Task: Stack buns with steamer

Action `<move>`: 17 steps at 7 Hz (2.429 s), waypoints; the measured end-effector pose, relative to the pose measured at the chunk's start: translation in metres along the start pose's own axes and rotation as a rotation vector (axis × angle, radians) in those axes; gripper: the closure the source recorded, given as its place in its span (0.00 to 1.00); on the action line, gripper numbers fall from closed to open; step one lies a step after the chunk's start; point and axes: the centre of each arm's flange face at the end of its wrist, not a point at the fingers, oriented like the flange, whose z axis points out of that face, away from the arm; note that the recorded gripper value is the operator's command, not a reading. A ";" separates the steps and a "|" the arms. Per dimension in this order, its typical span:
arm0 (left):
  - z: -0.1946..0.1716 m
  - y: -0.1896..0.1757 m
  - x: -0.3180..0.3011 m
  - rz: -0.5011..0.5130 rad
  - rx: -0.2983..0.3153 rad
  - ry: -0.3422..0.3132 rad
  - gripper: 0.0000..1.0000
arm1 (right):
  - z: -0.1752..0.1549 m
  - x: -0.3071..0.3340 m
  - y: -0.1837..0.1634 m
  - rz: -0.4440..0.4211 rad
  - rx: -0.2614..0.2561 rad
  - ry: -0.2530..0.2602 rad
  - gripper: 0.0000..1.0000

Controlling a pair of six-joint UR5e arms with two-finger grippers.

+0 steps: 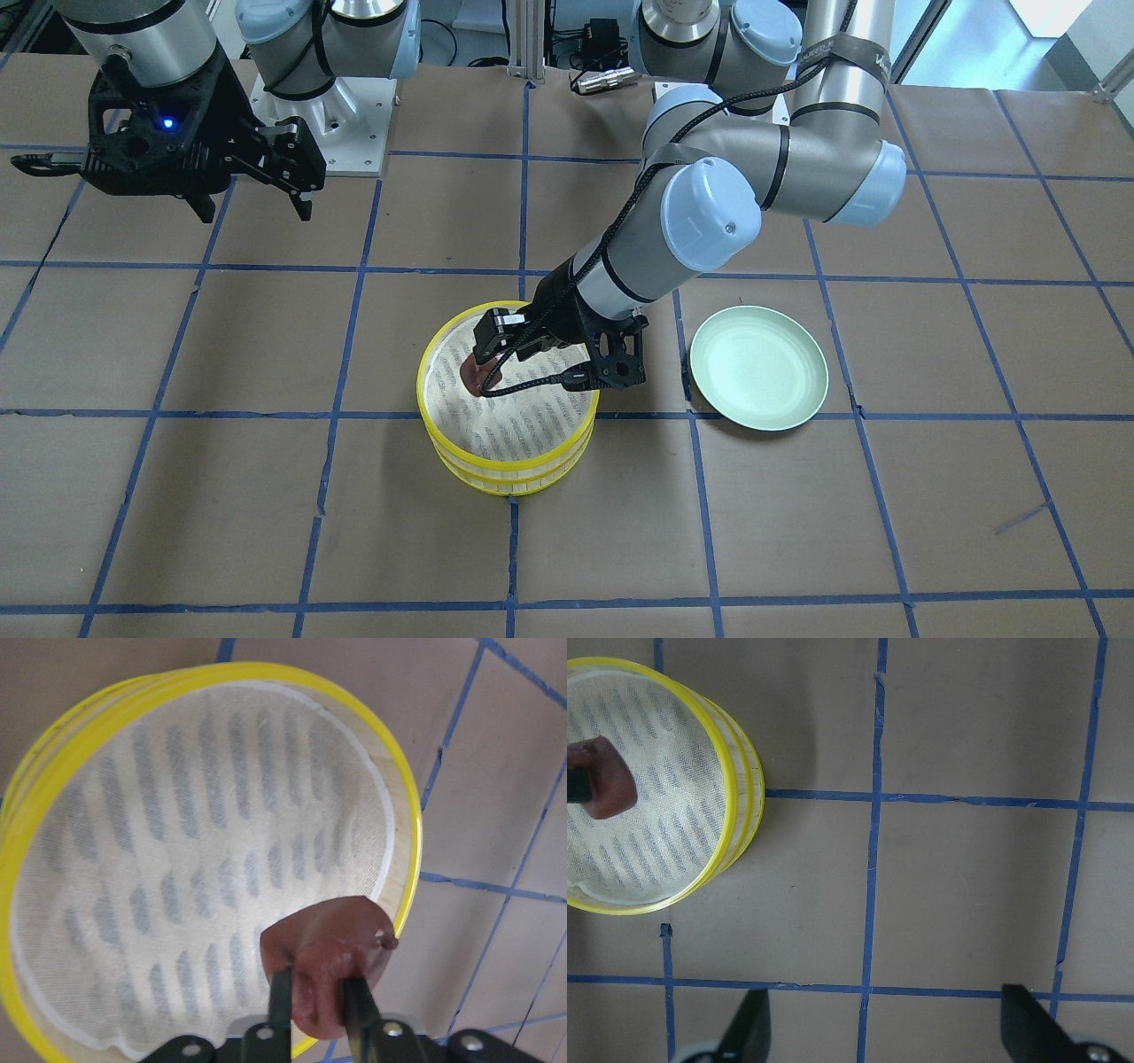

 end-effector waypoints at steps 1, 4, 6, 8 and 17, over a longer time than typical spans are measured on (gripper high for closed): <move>-0.008 0.002 0.003 0.005 0.026 -0.010 0.01 | 0.000 0.000 0.000 0.000 0.000 -0.001 0.08; -0.062 0.030 0.016 0.026 0.091 -0.069 0.02 | 0.000 0.000 0.000 -0.001 0.001 -0.001 0.08; -0.129 0.073 0.023 0.043 0.079 -0.222 0.02 | -0.001 -0.001 0.001 -0.002 0.003 -0.001 0.06; -0.169 0.088 -0.001 0.274 0.035 -0.513 0.00 | -0.008 0.001 0.002 0.000 0.017 0.007 0.06; -0.253 0.049 -0.042 0.345 0.123 -0.566 0.00 | -0.012 0.001 0.005 0.002 0.027 0.003 0.06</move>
